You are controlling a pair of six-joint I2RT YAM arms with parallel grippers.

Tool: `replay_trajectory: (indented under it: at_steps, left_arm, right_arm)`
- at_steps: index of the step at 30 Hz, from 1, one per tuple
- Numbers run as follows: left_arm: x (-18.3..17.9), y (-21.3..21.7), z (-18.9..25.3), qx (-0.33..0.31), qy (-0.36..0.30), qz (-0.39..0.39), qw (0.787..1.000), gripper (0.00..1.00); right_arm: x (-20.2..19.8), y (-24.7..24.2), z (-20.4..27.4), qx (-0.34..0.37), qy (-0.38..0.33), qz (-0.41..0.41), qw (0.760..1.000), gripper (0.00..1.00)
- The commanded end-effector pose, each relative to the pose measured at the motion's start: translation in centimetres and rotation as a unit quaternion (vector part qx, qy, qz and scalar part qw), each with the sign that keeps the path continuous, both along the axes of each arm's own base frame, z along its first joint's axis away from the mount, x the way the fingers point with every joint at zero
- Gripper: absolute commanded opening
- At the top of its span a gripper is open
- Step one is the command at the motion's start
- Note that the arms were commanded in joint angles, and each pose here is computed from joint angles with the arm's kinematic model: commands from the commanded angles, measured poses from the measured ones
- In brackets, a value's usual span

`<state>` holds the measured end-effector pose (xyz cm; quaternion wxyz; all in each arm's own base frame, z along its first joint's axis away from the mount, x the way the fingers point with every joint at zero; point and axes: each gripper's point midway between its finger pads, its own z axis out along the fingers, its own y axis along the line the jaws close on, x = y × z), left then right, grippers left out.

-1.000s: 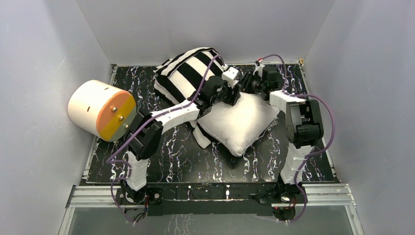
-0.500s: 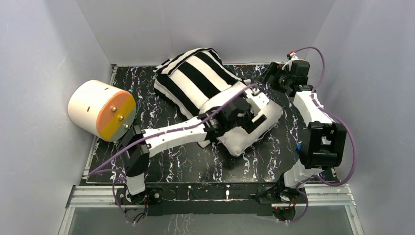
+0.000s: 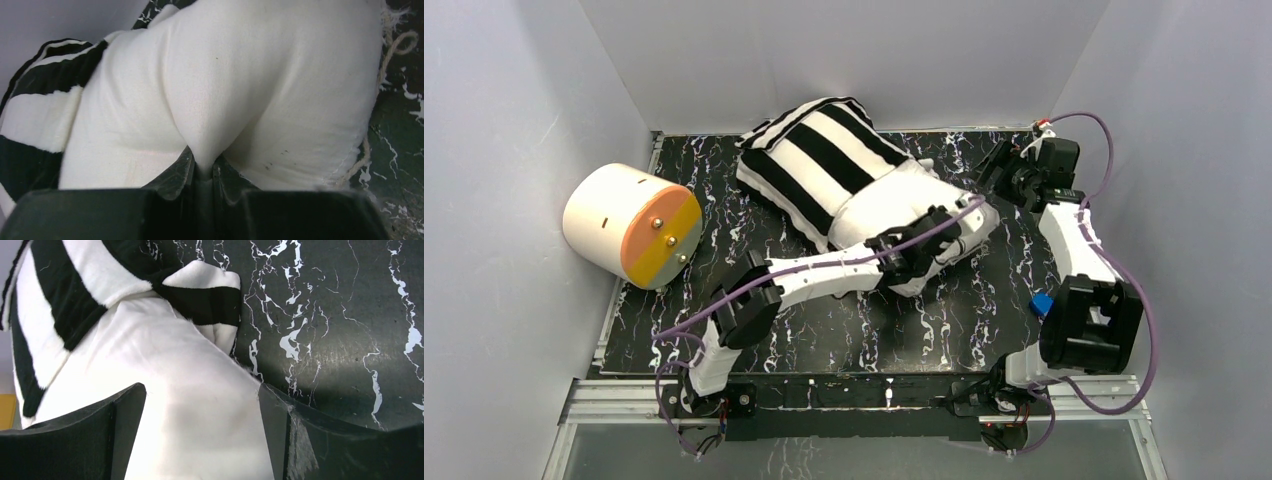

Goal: Put the pillow into the pillowcase
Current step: Stuff the pillow into the pillowcase.

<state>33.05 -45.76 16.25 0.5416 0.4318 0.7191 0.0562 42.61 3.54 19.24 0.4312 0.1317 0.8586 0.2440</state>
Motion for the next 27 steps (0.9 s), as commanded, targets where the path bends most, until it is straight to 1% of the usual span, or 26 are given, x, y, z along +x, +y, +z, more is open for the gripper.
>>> replay_trajectory:
  at_steps: [1,2,4,8,11,13,15,17,22,24,25,27]
  left_arm:
    - [4.4,6.5,12.9,-0.087,-0.059,0.110,0.988,0.00]
    - [4.9,7.2,15.1,-0.114,-0.065,0.119,0.984,0.00]
    - [6.1,8.8,18.0,-0.150,-0.072,0.135,0.977,0.00]
    - [7.8,11.6,22.5,-0.186,-0.086,0.168,0.964,0.00]
    - [7.9,12.7,25.2,-0.211,-0.099,0.174,0.957,0.00]
    - [8.0,13.2,26.6,-0.226,-0.108,0.176,0.952,0.00]
    - [8.2,13.6,27.7,-0.241,-0.112,0.178,0.947,0.00]
    - [8.5,13.7,28.7,-0.248,-0.119,0.181,0.944,0.00]
    - [8.8,14.2,31.7,-0.270,-0.146,0.190,0.933,0.00]
    - [8.8,14.8,33.1,-0.276,-0.165,0.198,0.926,0.00]
    - [8.9,15.1,33.6,-0.275,-0.176,0.203,0.923,0.00]
    - [9.1,15.8,34.3,-0.267,-0.193,0.215,0.919,0.00]
  right_arm:
    - [-1.1,-0.2,3.1,0.020,-0.043,-0.023,0.999,0.89]
    - [-1.3,-0.4,3.5,0.028,-0.048,-0.033,0.998,0.88]
    - [-1.7,-0.7,4.1,0.033,-0.060,-0.047,0.997,0.87]
    - [-2.1,-1.4,4.2,0.043,-0.075,-0.074,0.994,0.82]
    - [-2.2,-1.1,3.5,0.056,-0.077,-0.071,0.993,0.78]
    - [-2.2,0.0,3.0,0.083,-0.081,-0.051,0.992,0.71]
    - [-2.3,1.4,2.3,0.127,-0.085,-0.033,0.988,0.67]
    - [-2.4,2.6,0.8,0.167,-0.078,-0.032,0.982,0.63]
    - [-1.9,5.9,-2.9,0.220,-0.056,-0.023,0.974,0.61]
    - [-2.0,6.4,-3.9,0.255,-0.046,-0.039,0.965,0.61]
    - [-2.0,6.5,-3.3,0.268,-0.066,-0.036,0.960,0.61]
    - [-2.2,6.4,-3.1,0.273,-0.070,-0.035,0.959,0.65]
